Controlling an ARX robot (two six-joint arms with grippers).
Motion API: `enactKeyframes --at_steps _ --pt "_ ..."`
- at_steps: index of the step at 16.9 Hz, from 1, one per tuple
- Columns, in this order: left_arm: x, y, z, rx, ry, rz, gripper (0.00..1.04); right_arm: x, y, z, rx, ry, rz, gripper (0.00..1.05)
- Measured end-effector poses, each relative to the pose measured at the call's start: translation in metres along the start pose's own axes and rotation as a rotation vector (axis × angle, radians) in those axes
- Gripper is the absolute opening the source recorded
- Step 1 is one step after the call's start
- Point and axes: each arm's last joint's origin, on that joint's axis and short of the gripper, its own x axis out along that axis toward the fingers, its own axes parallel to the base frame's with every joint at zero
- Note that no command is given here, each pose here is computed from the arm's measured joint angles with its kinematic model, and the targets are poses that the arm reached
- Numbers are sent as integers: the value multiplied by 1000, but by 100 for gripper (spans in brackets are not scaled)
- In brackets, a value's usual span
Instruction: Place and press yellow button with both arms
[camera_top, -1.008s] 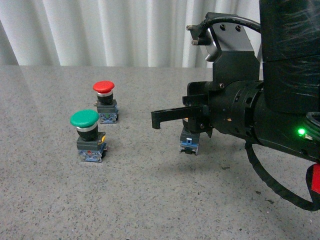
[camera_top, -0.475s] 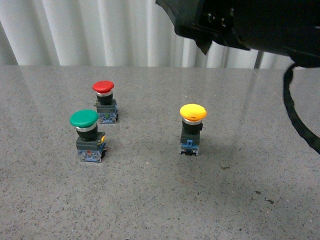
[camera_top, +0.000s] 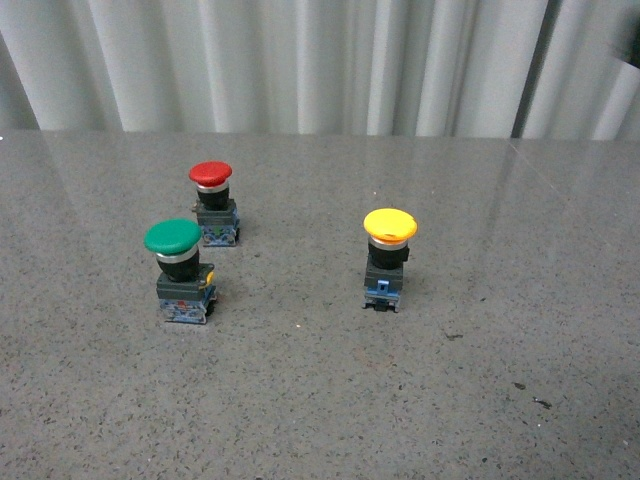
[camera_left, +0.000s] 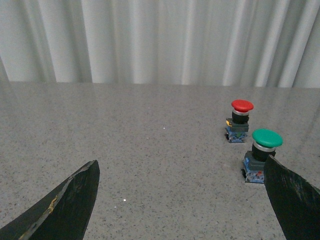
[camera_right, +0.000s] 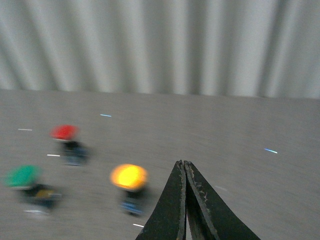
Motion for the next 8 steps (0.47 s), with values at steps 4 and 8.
enactKeyframes --at_steps 4,8 --pt "0 0 0 0 0 1 98 -33 -46 -22 -56 39 -177 2" --pt "0 0 0 0 0 -2 98 -64 -74 -25 -38 -73 -154 2"
